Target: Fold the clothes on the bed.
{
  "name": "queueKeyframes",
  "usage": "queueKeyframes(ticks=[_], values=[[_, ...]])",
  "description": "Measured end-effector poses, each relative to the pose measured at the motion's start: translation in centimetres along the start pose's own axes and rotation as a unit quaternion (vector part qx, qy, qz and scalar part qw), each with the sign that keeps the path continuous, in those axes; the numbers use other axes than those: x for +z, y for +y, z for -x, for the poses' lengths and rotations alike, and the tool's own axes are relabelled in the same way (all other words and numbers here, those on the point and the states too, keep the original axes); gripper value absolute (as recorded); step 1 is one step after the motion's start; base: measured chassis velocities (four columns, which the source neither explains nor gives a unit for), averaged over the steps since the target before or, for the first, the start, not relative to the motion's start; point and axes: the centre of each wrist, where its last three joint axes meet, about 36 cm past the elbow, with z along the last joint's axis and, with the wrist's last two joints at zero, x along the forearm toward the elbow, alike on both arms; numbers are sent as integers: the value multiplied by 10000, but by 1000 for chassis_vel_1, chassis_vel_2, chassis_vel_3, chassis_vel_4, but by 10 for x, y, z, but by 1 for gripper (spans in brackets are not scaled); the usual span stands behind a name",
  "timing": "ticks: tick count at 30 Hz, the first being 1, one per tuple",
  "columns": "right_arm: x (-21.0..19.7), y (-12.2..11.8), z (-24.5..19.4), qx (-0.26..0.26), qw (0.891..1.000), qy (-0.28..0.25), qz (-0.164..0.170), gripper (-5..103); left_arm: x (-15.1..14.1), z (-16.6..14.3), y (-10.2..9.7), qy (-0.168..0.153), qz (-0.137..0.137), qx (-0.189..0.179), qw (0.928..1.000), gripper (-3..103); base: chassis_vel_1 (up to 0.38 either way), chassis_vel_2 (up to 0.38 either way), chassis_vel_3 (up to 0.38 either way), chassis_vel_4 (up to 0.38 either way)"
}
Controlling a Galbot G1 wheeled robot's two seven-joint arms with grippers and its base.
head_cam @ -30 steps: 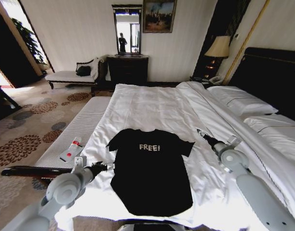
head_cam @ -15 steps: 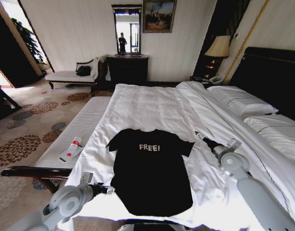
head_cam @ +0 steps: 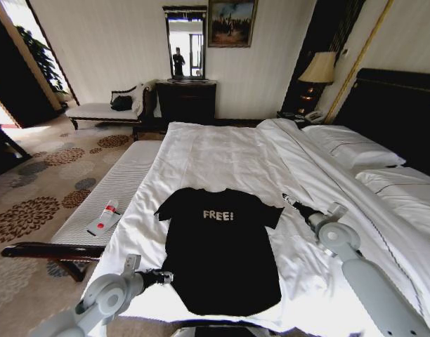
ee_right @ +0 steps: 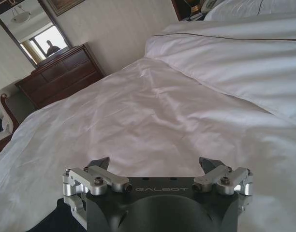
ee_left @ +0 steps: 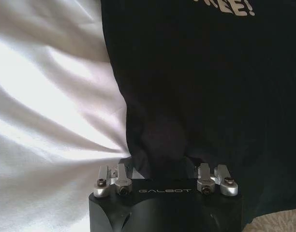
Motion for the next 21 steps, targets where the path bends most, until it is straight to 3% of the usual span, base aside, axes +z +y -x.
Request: queueKeyframes(ticks=[2, 4, 5, 9, 12, 14, 15, 21], values=[[0, -1, -1, 18, 10000, 1, 2, 100, -2, -5, -4, -60, 56, 44, 10000, 47, 0, 0, 0, 0], [0, -1, -1, 20, 10000, 2, 2, 100, -2, -6, -5, -73, 65, 48, 9999, 47, 0, 0, 0, 0], [0, -1, -2, 31, 10000, 7, 9, 100, -4, -11, -8, -136, 109, 69, 9998, 36, 0, 0, 0, 0], [0, -1, -2, 40, 10000, 13, 14, 100, -8, -17, -12, -226, 167, 109, 9995, 26, 0, 0, 0, 0], [1, -2, -1, 51, 10000, 19, 23, 100, -11, -18, -15, -296, 172, 172, 9993, 10, 0, 0, 0, 0], [1, -2, -1, 56, 10000, 27, 25, 100, -11, -17, -17, -305, 157, 211, 9992, 10, 0, 0, 0, 0], [1, -2, 0, 60, 10000, 34, 25, 100, -11, -16, -18, -307, 145, 241, 9991, 4, 0, 0, 0, 0], [6, -1, 3, 76, 9999, 103, 6, 100, -6, 3, -29, -546, 136, 821, 9950, 0, 0, 0, 0, 0]])
